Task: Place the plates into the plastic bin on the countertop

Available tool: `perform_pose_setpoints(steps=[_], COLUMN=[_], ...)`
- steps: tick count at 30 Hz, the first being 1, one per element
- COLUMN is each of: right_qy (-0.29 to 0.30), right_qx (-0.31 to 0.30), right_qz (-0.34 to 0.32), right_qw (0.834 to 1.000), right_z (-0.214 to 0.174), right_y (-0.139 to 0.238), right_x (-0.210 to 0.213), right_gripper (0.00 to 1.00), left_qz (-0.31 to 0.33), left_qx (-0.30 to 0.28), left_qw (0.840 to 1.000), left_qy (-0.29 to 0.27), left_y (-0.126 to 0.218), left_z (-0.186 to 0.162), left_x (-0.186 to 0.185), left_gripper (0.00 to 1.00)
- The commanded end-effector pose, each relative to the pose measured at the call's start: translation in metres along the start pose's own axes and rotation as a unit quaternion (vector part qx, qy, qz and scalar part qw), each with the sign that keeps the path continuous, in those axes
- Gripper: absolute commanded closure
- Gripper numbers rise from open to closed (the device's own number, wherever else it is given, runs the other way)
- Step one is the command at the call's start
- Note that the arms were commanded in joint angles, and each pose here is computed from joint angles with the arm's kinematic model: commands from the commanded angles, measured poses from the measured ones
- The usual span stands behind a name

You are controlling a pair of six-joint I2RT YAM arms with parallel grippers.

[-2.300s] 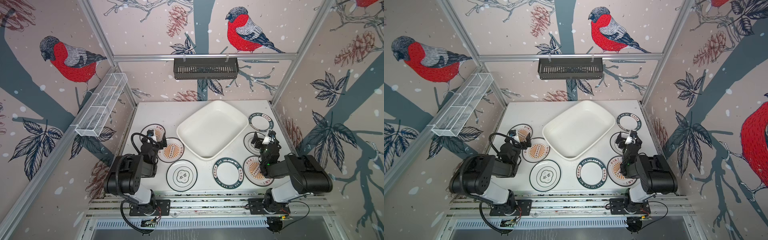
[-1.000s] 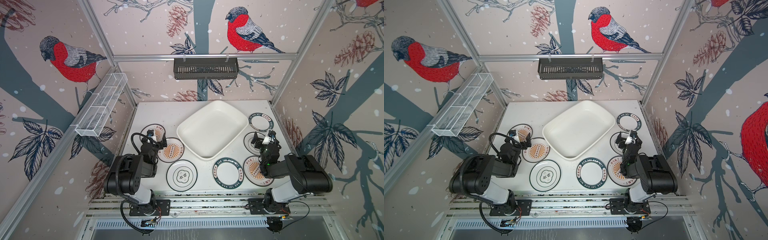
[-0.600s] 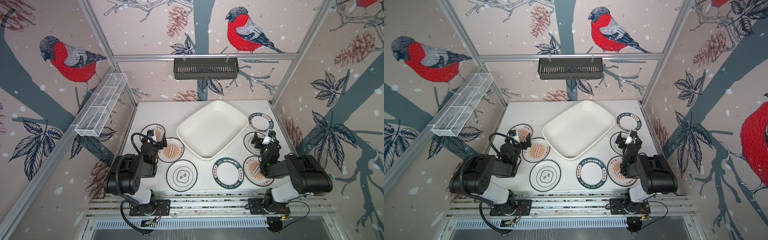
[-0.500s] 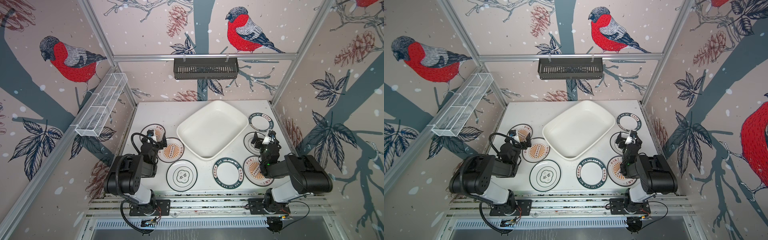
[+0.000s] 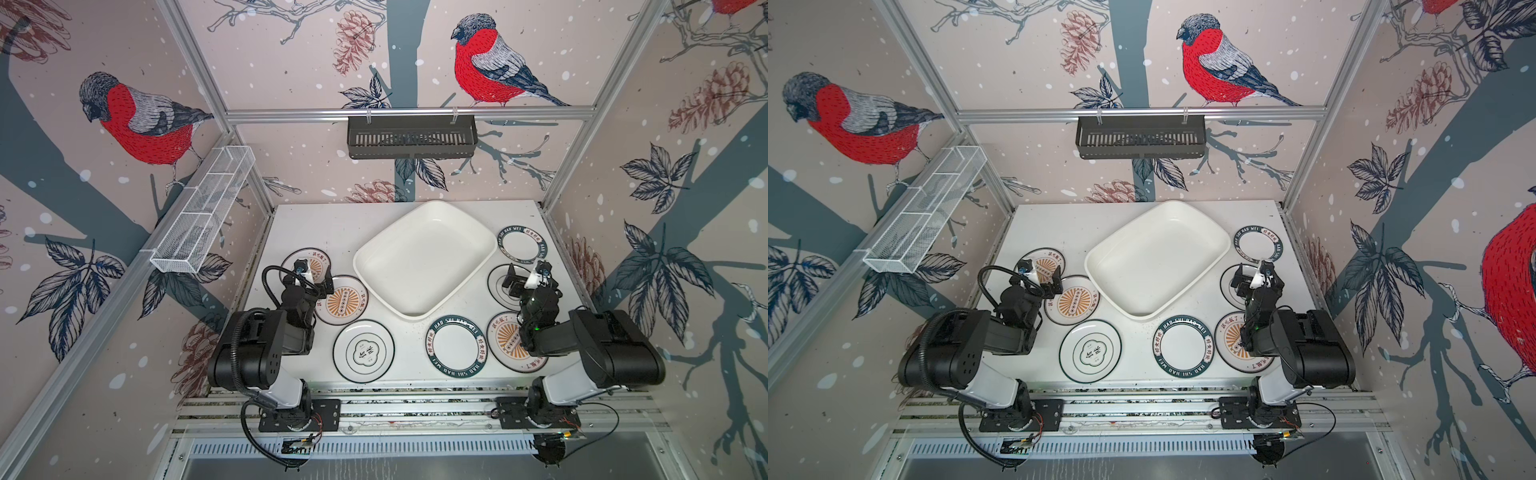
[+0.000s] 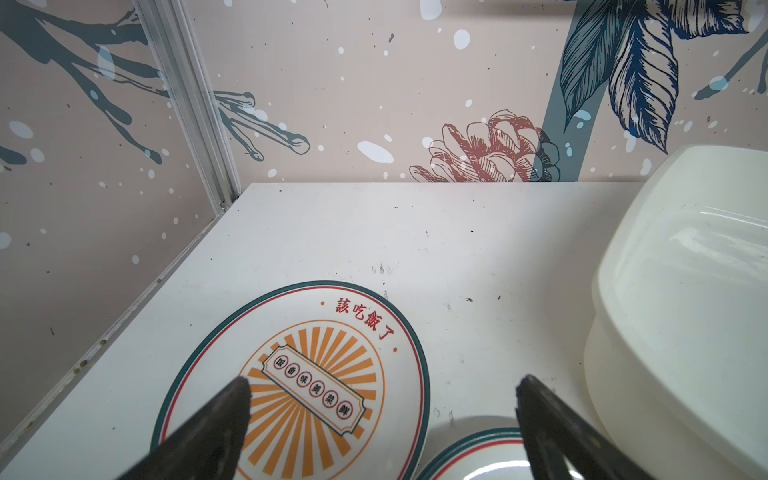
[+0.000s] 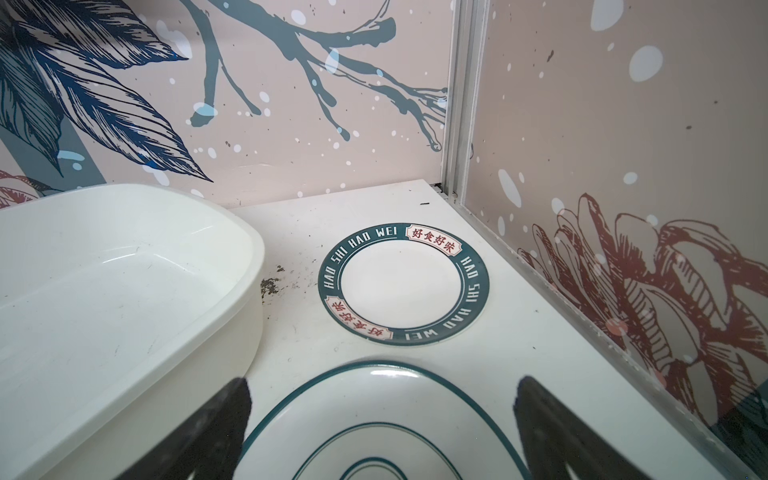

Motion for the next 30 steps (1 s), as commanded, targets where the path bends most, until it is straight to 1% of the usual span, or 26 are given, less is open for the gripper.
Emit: perform_pose_setpoints(steps=[1,9,14,17,19,21,26,30], right_qy=[0.003,0.003,0.013,0.013,0.014,0.013,0.003,0.018], right_qx=[-0.008,-0.008,-0.012,-0.012,-0.012,-0.015,-0.036,-0.011], right_qz=[-0.005,-0.004,-0.006,-0.006,-0.007,-0.024,-0.041,-0.037], right_qw=[1.0,1.0,1.0,1.0,1.0,1.0,0.998,0.999], right_z=[0.004,0.004,0.006,0.006,0.006,0.007,0.015,0.02], right_y=[-0.001,-0.001,0.001,0.001,0.002,0.004,0.015,0.006], right_x=[-0.001,-0.001,0.003,0.003,0.003,0.0,-0.008,-0.004], right_gripper=[0.0,0.0,0.0,0.0,0.0,0.0,0.0,0.0], left_qz=[-0.005,-0.003,-0.002,-0.013,-0.018,-0.024,-0.042,-0.036], left_qx=[-0.008,-0.011,-0.017,-0.034,-0.046,-0.053,-0.05,-0.046], left_qw=[1.0,1.0,1.0,0.999,0.999,0.998,0.998,0.998], left_qy=[-0.003,-0.005,-0.009,-0.014,-0.014,-0.016,-0.022,-0.019], left_y=[-0.001,0.0,0.004,0.013,0.019,0.023,0.025,0.023], left_z=[0.004,0.005,0.005,0.008,0.011,0.015,0.027,0.041], left_x=[-0.002,-0.002,-0.003,-0.006,-0.008,-0.01,-0.019,-0.02], left_gripper=[0.01,0.01,0.01,0.01,0.01,0.01,0.01,0.01])
Point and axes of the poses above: each gripper's point midway between its finger pads, its own y axis back along the fingers, its own x axis along the line the jaws close on, z = x × y, the point moved 2 cm from there along y, back along the fingers, and after that the axes turned 13 degrees about y, right-handed, at the moved point
